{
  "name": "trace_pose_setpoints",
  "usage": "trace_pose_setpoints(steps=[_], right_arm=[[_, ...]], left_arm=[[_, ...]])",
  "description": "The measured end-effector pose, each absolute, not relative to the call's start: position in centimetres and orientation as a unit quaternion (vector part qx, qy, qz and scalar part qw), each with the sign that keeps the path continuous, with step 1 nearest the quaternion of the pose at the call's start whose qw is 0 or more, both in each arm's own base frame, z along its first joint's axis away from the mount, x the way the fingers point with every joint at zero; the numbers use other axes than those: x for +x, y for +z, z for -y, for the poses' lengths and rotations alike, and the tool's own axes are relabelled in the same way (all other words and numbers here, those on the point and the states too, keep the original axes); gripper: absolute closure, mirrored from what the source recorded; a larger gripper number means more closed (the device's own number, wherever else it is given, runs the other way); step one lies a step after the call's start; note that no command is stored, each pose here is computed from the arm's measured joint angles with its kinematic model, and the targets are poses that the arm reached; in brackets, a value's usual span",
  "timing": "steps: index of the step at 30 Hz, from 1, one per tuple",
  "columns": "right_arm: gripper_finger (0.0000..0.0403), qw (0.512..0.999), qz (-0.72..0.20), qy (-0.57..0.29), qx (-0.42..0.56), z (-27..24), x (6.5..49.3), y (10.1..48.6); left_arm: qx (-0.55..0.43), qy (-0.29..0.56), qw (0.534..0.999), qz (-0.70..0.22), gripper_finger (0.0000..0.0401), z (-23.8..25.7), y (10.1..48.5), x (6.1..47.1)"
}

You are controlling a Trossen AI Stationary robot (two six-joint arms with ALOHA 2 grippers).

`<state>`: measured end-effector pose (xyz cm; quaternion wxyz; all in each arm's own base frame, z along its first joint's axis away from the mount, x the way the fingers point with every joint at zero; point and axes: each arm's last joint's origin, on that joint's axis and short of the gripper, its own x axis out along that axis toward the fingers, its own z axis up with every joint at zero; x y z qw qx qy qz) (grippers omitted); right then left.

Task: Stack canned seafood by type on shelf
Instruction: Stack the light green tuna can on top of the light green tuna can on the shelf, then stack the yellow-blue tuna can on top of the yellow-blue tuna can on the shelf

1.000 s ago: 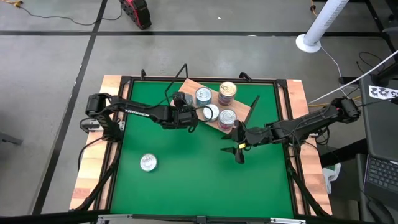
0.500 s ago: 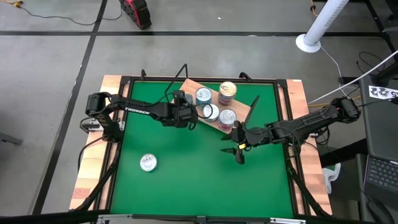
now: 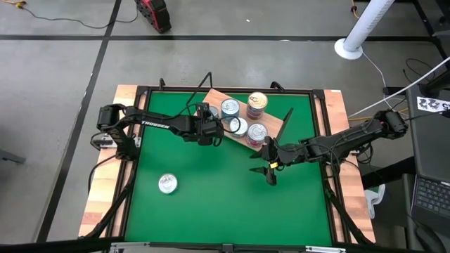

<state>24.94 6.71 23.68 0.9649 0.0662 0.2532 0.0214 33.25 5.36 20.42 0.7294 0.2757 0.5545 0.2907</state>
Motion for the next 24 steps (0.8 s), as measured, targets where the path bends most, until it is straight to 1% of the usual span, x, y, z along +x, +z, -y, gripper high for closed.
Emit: trace_pose_setpoints(steps=[5, 8, 12, 16, 21, 24], right_arm=[[0.0162, 0.965, -0.253, 0.022, 0.066, -6.70, 24.95, 23.68], [0.0162, 0.965, -0.254, 0.023, 0.066, -6.70, 24.95, 23.68], [0.0162, 0.965, -0.254, 0.022, 0.066, -6.70, 24.94, 23.67], [0.0162, 0.964, -0.255, 0.022, 0.066, -6.70, 24.93, 23.65], [0.0162, 0.964, -0.256, 0.022, 0.065, -6.69, 24.92, 23.63], [0.0162, 0.964, -0.256, 0.022, 0.065, -6.69, 24.92, 23.63]], left_arm=[[0.273, 0.293, 0.730, -0.554, 0.0166, -5.35, 20.42, 33.25], [0.276, 0.290, 0.731, -0.553, 0.0156, -5.12, 20.42, 33.28], [0.296, 0.269, 0.718, -0.569, 0.0153, -4.78, 20.36, 33.04], [0.294, 0.254, 0.707, -0.591, 0.0152, -4.57, 20.33, 32.56], [0.285, 0.255, 0.709, -0.592, 0.0152, -4.47, 20.43, 32.45], [0.275, 0.232, 0.719, -0.594, 0.0152, -4.38, 20.44, 32.51]])
